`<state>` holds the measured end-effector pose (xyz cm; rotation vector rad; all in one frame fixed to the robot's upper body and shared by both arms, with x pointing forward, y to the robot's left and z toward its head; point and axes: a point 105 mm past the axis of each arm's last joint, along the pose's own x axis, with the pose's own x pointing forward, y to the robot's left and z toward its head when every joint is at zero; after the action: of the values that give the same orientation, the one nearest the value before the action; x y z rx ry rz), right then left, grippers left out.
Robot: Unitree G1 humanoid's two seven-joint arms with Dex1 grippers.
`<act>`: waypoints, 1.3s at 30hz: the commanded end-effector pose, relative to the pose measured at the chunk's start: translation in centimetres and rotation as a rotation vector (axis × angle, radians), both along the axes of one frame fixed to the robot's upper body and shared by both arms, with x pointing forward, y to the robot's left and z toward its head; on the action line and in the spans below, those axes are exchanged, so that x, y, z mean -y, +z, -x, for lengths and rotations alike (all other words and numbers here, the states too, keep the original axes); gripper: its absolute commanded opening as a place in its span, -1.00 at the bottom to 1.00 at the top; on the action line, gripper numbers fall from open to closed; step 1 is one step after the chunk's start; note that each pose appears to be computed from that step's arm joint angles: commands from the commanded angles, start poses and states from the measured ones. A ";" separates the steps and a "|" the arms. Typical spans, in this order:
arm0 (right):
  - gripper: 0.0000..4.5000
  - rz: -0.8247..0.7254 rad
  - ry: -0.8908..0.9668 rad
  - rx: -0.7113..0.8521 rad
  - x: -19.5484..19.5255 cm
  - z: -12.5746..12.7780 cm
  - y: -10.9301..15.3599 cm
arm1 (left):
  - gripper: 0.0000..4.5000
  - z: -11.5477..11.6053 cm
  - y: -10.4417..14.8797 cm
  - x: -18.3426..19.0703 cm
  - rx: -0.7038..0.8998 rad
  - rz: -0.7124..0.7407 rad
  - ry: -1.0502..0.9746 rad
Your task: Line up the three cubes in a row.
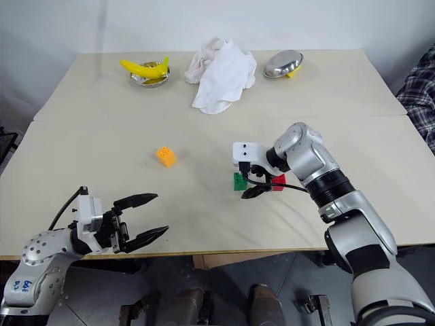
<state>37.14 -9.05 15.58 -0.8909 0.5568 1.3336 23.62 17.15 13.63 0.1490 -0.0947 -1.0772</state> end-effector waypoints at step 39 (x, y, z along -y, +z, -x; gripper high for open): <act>0.99 -0.865 -0.325 0.366 18.3 11.4 1.7 | 1.00 2.3 -1.8 -9.7 -0.017 0.085 0.544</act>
<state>26.02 -27.49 16.74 -0.2681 -0.1387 0.9383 21.39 27.48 10.80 0.0528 -0.0384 -0.5186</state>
